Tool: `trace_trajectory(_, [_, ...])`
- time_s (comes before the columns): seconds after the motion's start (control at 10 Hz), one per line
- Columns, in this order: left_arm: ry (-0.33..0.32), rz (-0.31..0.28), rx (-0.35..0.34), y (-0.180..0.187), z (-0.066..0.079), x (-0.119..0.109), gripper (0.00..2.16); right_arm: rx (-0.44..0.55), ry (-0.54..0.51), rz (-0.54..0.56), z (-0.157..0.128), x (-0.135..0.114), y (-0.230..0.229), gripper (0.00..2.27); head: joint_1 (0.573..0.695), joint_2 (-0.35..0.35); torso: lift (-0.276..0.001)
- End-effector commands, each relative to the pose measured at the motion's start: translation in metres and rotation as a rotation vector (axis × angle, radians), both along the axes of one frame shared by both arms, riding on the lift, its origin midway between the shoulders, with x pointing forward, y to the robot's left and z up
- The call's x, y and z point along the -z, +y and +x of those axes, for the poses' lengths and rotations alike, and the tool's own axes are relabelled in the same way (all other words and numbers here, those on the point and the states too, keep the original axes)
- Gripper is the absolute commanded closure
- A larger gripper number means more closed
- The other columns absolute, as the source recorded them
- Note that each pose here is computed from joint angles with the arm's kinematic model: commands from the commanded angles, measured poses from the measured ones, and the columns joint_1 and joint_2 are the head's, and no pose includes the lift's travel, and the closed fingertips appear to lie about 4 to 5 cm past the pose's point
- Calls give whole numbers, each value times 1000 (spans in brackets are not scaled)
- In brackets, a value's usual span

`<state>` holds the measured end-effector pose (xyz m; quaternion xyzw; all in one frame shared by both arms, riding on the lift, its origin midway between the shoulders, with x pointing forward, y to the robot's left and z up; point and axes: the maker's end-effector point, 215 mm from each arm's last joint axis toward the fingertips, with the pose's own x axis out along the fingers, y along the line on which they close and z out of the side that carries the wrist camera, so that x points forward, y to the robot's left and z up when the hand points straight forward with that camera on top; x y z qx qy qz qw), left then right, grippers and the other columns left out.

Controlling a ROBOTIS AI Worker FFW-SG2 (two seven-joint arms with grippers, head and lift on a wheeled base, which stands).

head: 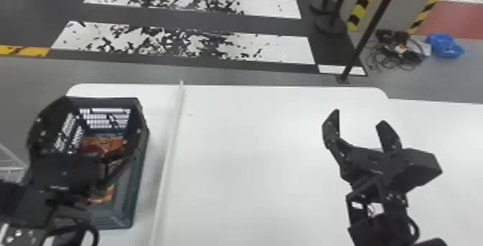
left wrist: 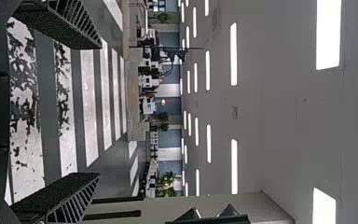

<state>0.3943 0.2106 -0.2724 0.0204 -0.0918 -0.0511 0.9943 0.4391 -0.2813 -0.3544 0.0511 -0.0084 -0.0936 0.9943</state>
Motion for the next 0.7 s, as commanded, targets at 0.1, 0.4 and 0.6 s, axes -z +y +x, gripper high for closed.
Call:
trace_trajectory(0.1, [0,0,0,0,0,0,-2,0,0,0,0,0,0,-2,695,-96,-29])
trace_trajectory(0.4, [0,0,0,0,0,0,-2,0,0,0,0,0,0,-2,695,-96,-29])
trace_trajectory(0.6, [0,0,0,0,0,0,-2,0,0,0,0,0,0,-2,695,-96,-29])
